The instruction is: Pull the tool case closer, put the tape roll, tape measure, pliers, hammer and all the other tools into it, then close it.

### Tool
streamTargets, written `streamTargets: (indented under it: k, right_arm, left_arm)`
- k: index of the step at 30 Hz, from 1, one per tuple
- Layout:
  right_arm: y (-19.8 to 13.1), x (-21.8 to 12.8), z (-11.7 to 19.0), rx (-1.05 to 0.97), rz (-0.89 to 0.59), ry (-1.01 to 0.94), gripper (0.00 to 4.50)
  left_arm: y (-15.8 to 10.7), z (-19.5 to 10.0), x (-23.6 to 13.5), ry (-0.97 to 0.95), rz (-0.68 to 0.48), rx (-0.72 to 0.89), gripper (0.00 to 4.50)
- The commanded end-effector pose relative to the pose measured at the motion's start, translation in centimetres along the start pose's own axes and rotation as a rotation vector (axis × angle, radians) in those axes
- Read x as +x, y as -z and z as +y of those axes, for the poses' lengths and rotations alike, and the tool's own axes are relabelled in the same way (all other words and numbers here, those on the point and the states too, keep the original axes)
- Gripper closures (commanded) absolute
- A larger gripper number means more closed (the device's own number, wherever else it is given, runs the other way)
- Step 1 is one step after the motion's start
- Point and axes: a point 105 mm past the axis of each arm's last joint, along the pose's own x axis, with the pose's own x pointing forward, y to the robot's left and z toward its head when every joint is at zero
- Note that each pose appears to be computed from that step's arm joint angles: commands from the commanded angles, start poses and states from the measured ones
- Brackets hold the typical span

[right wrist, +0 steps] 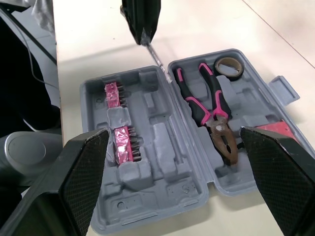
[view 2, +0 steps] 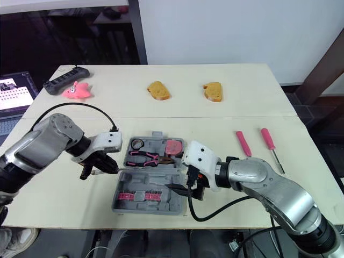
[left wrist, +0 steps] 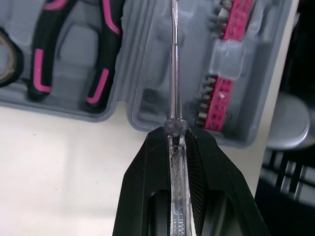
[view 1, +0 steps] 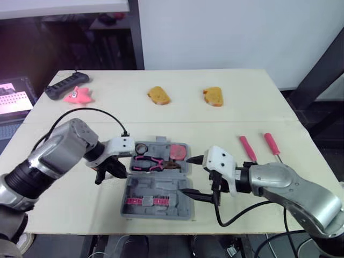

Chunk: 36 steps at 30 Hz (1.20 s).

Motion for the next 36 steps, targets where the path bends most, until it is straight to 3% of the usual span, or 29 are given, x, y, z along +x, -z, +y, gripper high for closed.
streamTargets:
  k: [1, 6, 36]
  right_arm:
    - [-0.9, 0.1, 0.4, -0.033, -0.038, 0.005, 0.0]
    - [-0.8, 0.1, 0.5, -0.024, -0.036, 0.008, 0.0]
    - [-0.8, 0.4, 1.1, 0.021, -0.038, 0.028, 0.0]
  left_arm:
    - [-2.1, -0.9, 0.8, 0.03, 0.017, 0.091, 4.48]
    - [-3.7, 0.1, 2.3, -0.028, 0.028, 0.159, 4.48]
    - [-4.5, 0.8, 5.6, -0.066, 0.089, 0.246, 4.48]
